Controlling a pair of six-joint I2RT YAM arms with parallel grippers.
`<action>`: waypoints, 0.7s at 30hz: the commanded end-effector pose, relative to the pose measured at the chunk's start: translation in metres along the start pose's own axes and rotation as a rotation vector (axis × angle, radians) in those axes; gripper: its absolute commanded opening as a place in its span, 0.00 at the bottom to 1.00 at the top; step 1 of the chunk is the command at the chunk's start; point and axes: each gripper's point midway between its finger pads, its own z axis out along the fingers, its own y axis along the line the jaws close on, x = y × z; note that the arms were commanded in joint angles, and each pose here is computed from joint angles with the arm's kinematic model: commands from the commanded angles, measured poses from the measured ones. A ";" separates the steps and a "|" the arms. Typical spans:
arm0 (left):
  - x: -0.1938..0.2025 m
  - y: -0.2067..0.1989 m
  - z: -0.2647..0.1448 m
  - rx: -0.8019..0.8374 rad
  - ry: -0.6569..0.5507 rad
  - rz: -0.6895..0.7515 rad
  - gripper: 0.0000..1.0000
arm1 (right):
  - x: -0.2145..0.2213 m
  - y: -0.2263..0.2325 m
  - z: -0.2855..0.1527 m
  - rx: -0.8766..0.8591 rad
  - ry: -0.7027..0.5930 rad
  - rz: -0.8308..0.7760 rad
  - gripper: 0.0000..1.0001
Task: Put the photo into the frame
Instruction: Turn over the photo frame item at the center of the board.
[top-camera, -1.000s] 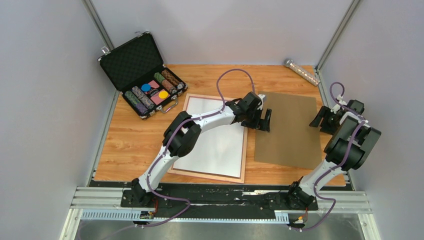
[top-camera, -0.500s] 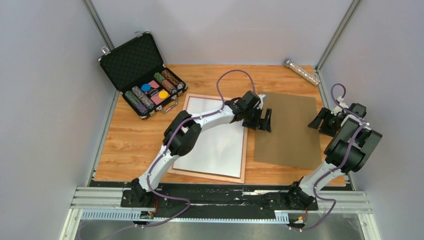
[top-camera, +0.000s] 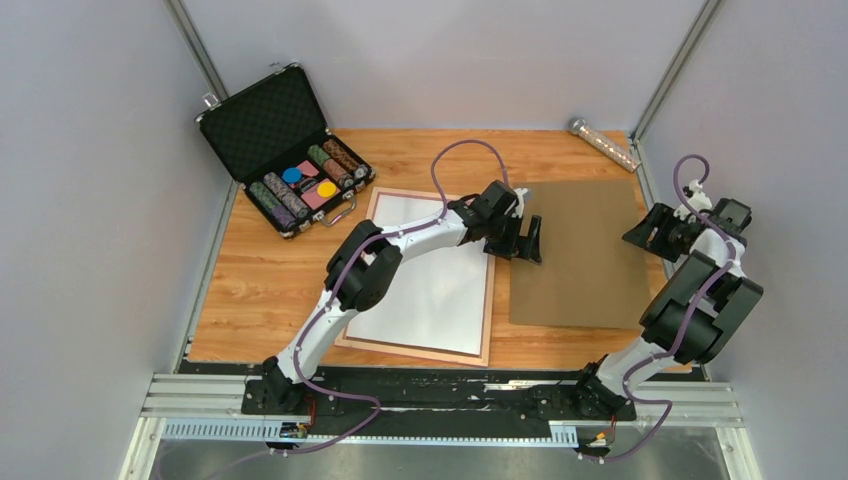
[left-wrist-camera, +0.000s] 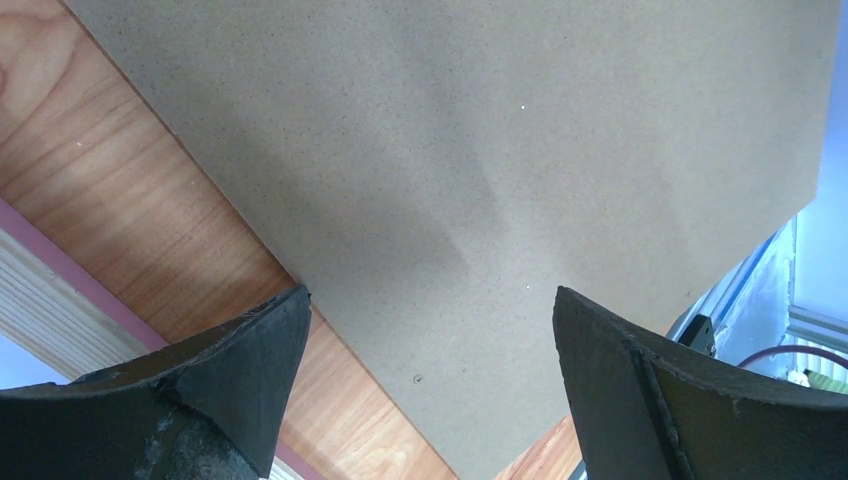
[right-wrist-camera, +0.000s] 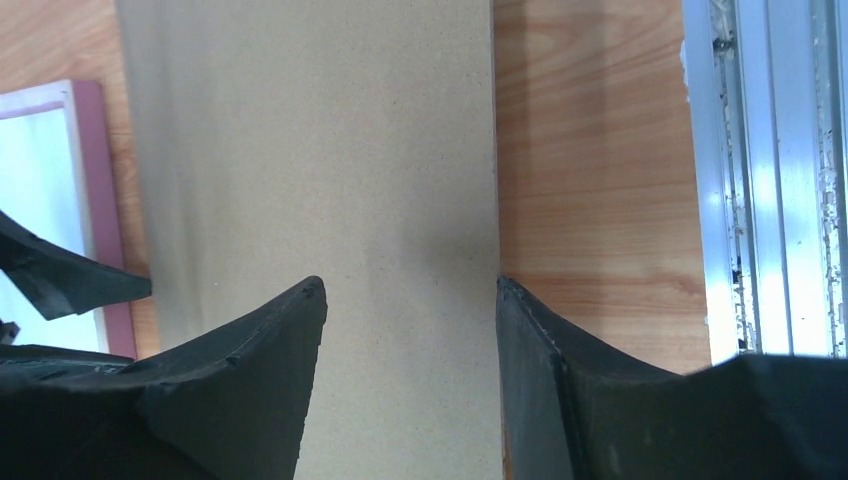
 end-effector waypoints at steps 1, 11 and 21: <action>0.063 0.017 0.026 -0.019 0.163 -0.048 1.00 | 0.010 0.078 -0.018 -0.273 0.049 0.102 0.59; 0.064 0.015 0.024 -0.009 0.166 -0.047 1.00 | 0.007 0.113 -0.050 -0.317 0.009 0.040 0.59; 0.061 0.012 0.020 -0.006 0.157 -0.037 1.00 | 0.007 0.148 -0.077 -0.391 -0.016 -0.012 0.59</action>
